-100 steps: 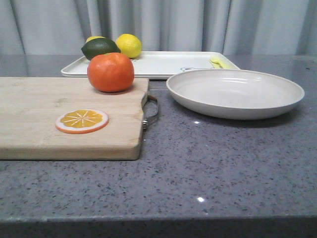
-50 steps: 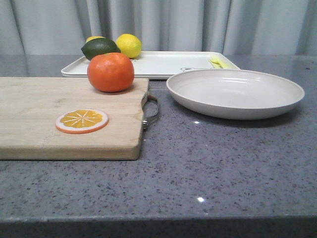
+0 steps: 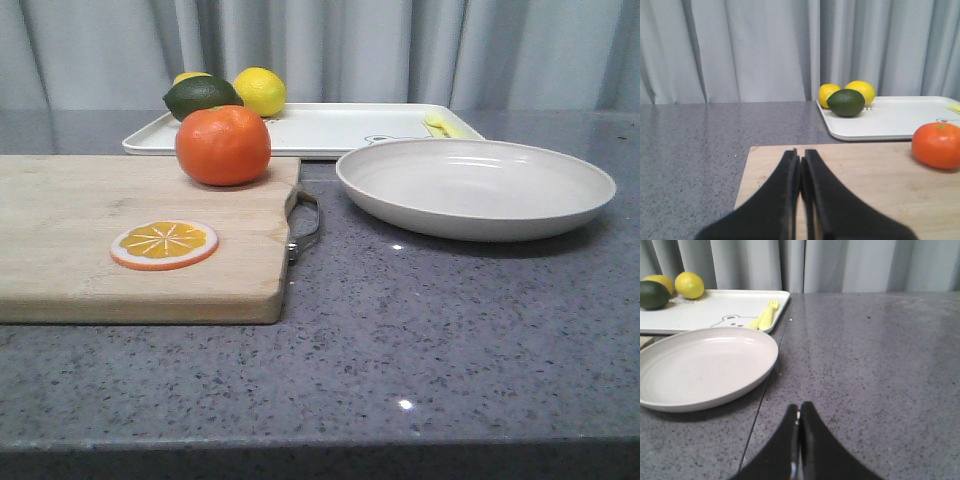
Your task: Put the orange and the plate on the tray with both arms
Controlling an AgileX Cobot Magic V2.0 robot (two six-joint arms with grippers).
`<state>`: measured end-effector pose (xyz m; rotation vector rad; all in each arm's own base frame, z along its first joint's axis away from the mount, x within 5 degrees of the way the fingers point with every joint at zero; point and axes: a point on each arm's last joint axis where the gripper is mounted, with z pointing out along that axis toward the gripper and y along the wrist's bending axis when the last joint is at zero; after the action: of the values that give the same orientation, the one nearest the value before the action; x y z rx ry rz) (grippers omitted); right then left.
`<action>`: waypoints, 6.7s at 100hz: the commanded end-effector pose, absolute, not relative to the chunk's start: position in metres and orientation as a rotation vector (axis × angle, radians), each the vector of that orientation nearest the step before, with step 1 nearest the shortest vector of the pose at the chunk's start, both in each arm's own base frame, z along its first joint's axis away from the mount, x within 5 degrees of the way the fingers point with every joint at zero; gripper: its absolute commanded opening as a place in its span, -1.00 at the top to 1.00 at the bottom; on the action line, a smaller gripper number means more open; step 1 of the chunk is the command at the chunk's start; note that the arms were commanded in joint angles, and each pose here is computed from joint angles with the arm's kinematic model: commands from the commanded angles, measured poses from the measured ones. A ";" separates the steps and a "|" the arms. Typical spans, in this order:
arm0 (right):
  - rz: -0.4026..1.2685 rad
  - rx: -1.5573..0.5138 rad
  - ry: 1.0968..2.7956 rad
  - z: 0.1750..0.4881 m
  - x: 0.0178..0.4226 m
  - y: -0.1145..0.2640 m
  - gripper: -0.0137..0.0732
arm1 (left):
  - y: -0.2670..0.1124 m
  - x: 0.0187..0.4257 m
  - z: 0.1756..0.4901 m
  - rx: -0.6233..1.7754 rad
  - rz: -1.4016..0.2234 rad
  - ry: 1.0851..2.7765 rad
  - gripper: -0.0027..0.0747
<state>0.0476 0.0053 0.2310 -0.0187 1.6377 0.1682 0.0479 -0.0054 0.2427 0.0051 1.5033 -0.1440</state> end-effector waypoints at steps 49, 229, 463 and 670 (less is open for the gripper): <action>0.111 -0.042 1.956 0.349 0.072 0.007 0.84 | -0.015 0.064 0.352 0.045 -0.239 1.798 0.98; 0.111 -0.042 2.003 0.347 0.077 0.008 -0.75 | -0.133 0.243 0.352 0.590 -0.535 1.889 -0.48; 0.103 -0.042 2.082 0.340 0.074 0.008 -0.75 | -0.274 0.318 0.323 0.807 -0.684 1.892 0.29; 0.048 -0.053 2.090 0.339 0.074 0.005 -0.75 | -0.235 0.299 0.361 0.662 -0.600 1.781 -0.75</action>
<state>0.0699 0.0056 0.3259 -0.0460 2.1642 0.0712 0.3094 -0.2610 0.3250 0.8087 1.8787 -0.6240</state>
